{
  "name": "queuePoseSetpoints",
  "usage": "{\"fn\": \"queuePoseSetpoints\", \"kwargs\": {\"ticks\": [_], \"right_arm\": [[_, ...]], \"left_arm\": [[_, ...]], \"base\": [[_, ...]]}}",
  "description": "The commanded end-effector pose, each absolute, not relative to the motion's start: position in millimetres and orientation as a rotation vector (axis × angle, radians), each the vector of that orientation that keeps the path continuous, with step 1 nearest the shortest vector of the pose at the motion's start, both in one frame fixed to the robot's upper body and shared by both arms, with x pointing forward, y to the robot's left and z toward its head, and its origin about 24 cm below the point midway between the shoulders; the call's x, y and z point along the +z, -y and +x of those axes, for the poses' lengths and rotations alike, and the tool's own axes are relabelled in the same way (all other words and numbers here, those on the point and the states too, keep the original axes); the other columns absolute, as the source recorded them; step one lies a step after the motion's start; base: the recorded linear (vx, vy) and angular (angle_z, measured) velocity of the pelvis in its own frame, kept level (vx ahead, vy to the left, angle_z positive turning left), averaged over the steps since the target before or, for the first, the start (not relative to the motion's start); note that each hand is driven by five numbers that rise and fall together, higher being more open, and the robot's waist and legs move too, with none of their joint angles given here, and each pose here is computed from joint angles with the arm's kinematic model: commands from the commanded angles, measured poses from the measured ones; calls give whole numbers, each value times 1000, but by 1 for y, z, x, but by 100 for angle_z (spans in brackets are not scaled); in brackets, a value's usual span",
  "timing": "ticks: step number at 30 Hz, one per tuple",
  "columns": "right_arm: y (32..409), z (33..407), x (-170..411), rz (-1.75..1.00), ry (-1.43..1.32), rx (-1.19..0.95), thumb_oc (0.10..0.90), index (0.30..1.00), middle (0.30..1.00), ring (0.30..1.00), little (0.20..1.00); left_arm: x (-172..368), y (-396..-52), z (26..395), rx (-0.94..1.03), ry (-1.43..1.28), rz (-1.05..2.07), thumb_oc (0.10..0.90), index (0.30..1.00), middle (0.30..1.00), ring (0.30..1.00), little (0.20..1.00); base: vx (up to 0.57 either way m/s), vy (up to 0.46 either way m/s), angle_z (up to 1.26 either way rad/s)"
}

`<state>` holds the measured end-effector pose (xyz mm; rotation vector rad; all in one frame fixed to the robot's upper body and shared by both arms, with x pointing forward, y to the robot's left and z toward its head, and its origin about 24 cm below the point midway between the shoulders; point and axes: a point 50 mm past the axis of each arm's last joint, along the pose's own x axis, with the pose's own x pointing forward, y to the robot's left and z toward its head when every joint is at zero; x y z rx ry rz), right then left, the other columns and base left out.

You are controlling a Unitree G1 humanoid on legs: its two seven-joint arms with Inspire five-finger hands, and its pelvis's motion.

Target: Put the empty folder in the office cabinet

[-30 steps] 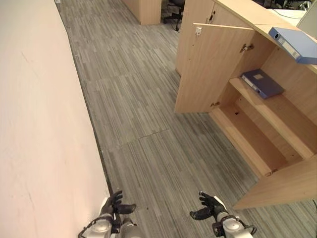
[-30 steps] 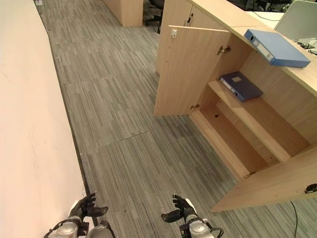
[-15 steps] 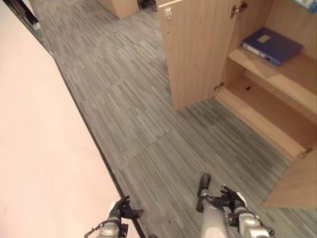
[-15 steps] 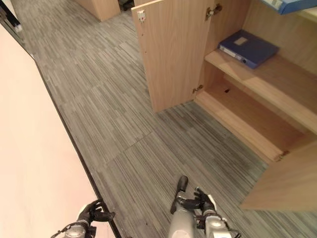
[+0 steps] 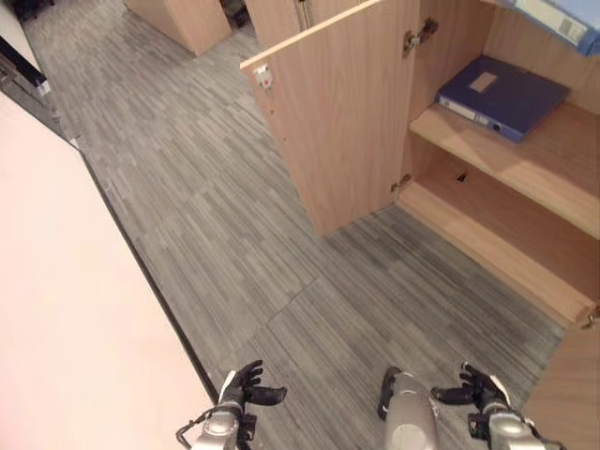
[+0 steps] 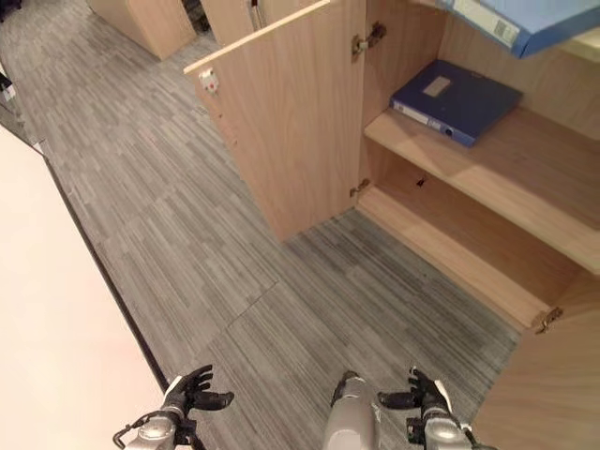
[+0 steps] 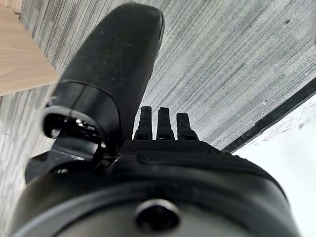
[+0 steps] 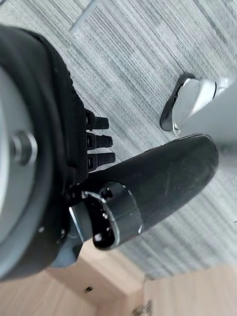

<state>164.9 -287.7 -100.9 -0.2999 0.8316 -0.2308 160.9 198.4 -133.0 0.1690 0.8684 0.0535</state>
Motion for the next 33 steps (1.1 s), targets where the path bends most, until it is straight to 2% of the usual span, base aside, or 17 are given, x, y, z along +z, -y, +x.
{"fn": "queuePoseSetpoints", "kwargs": {"ticks": [1,8,15,20,33], "right_arm": [[293,184,-82,-354,-713,-217,800,900,900,900,900],[275,206,-73,-373,-636,-134,800,900,900,900,900],[244,212,-81,-390,-628,-20,800,900,900,900,900],[234,206,-89,-378,-663,3,800,900,900,900,900],[215,218,-89,-336,-643,33,800,900,900,900,900]], "left_arm": [[-110,-203,194,7,-706,252,800,900,900,900,900],[-113,-197,189,-12,-720,253,800,900,900,900,900],[-121,-203,180,10,-768,278,800,900,900,900,900],[-121,-213,177,13,-791,328,800,900,900,900,900],[-120,-235,174,59,-820,388,800,900,900,900,900]], "base": [[389,-63,-65],[469,114,-79],[367,101,-167],[222,86,-59],[65,86,-59]]}}
